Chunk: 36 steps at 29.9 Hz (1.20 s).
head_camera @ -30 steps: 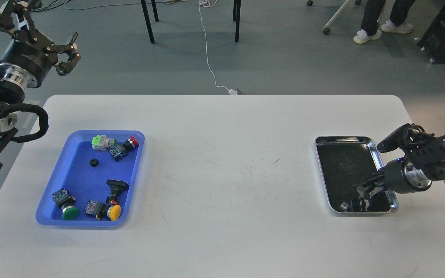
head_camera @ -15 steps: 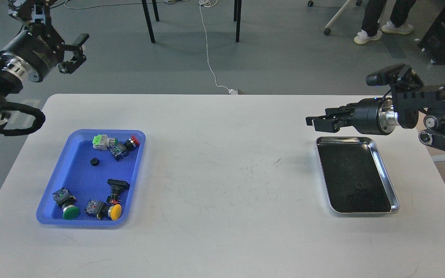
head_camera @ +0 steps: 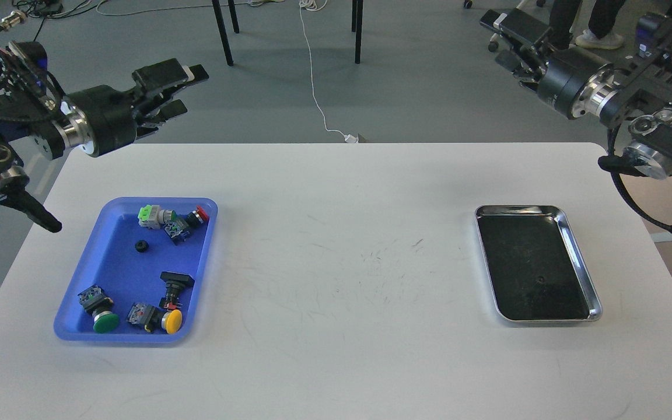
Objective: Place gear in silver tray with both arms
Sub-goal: 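Lift the right gripper away and swing the left gripper to the blue tray, then grasp another small black gear in the blue tray with the left gripper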
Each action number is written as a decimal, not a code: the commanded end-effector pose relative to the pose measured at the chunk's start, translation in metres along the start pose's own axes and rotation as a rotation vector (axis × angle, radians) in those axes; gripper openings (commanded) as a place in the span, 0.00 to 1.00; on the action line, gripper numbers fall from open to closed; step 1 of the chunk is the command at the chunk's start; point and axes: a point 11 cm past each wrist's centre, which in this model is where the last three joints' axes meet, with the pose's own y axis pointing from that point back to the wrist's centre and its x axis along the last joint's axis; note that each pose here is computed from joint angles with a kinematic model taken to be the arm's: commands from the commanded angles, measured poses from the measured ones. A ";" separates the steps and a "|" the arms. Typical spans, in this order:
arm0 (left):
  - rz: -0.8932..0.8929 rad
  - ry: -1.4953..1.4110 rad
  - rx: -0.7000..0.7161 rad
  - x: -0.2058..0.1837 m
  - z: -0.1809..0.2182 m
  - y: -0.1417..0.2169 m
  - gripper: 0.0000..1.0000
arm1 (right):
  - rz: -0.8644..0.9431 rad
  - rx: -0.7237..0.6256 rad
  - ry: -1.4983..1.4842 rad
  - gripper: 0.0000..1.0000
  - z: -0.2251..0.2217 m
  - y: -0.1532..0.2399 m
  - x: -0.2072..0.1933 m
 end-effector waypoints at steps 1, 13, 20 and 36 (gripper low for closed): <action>-0.066 -0.240 0.043 -0.019 -0.001 -0.003 0.93 | 0.095 0.025 -0.221 0.97 0.012 0.005 0.003; -0.273 -0.767 0.268 -0.064 -0.060 0.006 0.81 | 0.355 0.067 -0.973 0.98 0.082 0.044 -0.028; -0.383 -0.878 0.374 -0.075 -0.096 0.027 0.62 | 0.353 0.082 -1.076 0.98 0.096 0.072 -0.048; -0.442 -0.827 0.518 -0.088 -0.170 0.071 0.47 | 0.352 0.078 -1.067 0.98 0.095 0.073 -0.048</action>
